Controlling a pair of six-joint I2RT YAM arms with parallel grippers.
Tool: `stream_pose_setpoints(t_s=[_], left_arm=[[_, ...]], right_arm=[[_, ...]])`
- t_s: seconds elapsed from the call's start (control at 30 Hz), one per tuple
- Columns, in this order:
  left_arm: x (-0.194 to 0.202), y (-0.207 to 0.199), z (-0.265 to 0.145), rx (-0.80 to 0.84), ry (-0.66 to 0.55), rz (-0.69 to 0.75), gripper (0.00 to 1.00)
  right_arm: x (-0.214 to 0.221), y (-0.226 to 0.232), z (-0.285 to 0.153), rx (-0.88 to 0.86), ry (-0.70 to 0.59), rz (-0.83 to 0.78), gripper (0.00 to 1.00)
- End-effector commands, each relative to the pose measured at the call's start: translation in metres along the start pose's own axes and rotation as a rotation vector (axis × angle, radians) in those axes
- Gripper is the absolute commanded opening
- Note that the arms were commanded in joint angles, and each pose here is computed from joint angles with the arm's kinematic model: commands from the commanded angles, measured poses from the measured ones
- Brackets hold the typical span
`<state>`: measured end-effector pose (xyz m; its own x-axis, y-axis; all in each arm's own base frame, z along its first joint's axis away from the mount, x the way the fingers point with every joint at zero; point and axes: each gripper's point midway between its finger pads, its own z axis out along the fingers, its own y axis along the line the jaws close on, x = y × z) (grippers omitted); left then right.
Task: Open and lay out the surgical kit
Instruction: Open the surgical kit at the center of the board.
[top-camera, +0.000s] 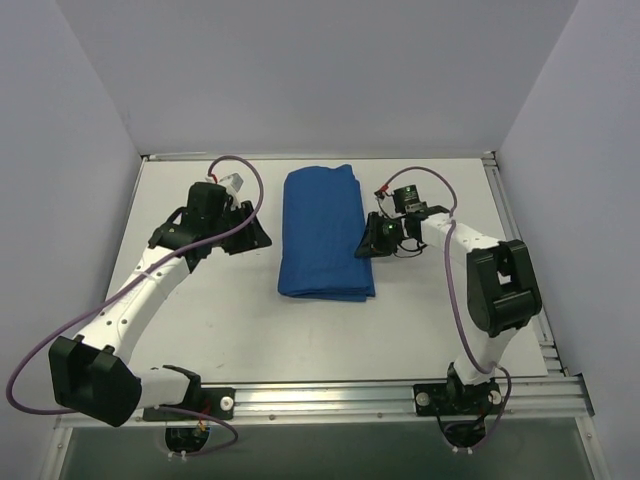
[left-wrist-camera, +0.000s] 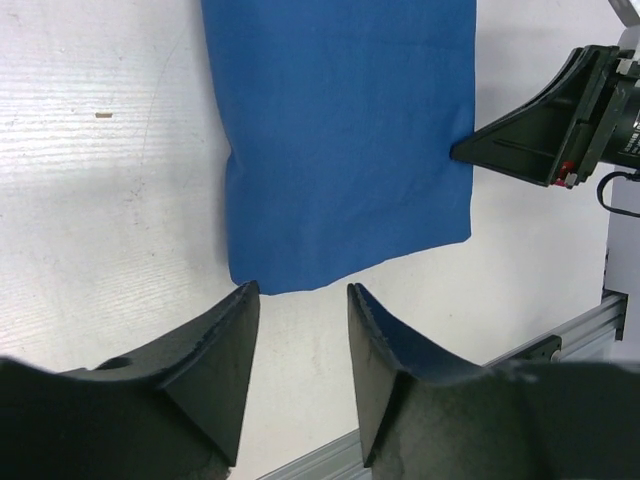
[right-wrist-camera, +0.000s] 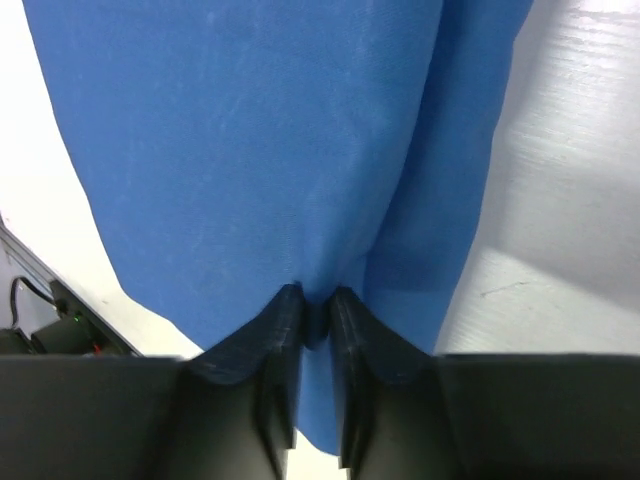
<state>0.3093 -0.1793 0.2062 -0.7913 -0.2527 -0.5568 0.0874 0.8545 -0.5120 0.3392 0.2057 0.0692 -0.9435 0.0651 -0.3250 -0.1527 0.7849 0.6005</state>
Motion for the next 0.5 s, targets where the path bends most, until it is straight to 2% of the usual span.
stream_pose_setpoints(t_s=[0.0,0.07,0.1,0.13,0.23,0.27,0.3,0.37,0.4,0.47], left_arm=[[-0.007,-0.008,-0.015,0.015,-0.032,0.028,0.47],[-0.008,-0.007,-0.019,0.007,-0.039,0.028,0.44],[-0.006,-0.005,-0.021,-0.005,-0.034,0.023,0.42],[-0.007,-0.005,-0.025,-0.01,-0.043,0.022,0.4],[-0.009,0.007,-0.04,-0.093,-0.074,-0.007,0.3],[-0.011,0.009,-0.045,-0.107,-0.091,-0.017,0.29],[-0.011,0.016,-0.049,-0.145,-0.107,-0.044,0.29],[-0.013,0.016,-0.064,-0.149,-0.145,-0.073,0.28],[-0.014,0.023,-0.07,-0.193,-0.171,-0.109,0.28],[-0.013,0.025,-0.086,-0.203,-0.21,-0.141,0.27]], right_arm=[[-0.018,0.019,-0.001,0.016,-0.034,-0.052,0.13],[-0.029,0.032,-0.006,0.047,-0.054,-0.093,0.11],[-0.029,0.046,-0.006,0.059,-0.052,-0.132,0.02],[-0.036,0.048,-0.008,0.113,-0.075,-0.165,0.0],[-0.055,0.099,-0.016,0.153,-0.135,-0.285,0.0],[-0.051,0.106,-0.009,0.169,-0.109,-0.307,0.0],[-0.067,0.136,-0.015,0.143,-0.156,-0.348,0.0],[-0.048,0.162,0.014,0.138,-0.097,-0.416,0.0],[-0.056,0.188,0.014,0.106,-0.129,-0.452,0.0],[-0.029,0.214,0.05,0.09,-0.066,-0.515,0.0]])
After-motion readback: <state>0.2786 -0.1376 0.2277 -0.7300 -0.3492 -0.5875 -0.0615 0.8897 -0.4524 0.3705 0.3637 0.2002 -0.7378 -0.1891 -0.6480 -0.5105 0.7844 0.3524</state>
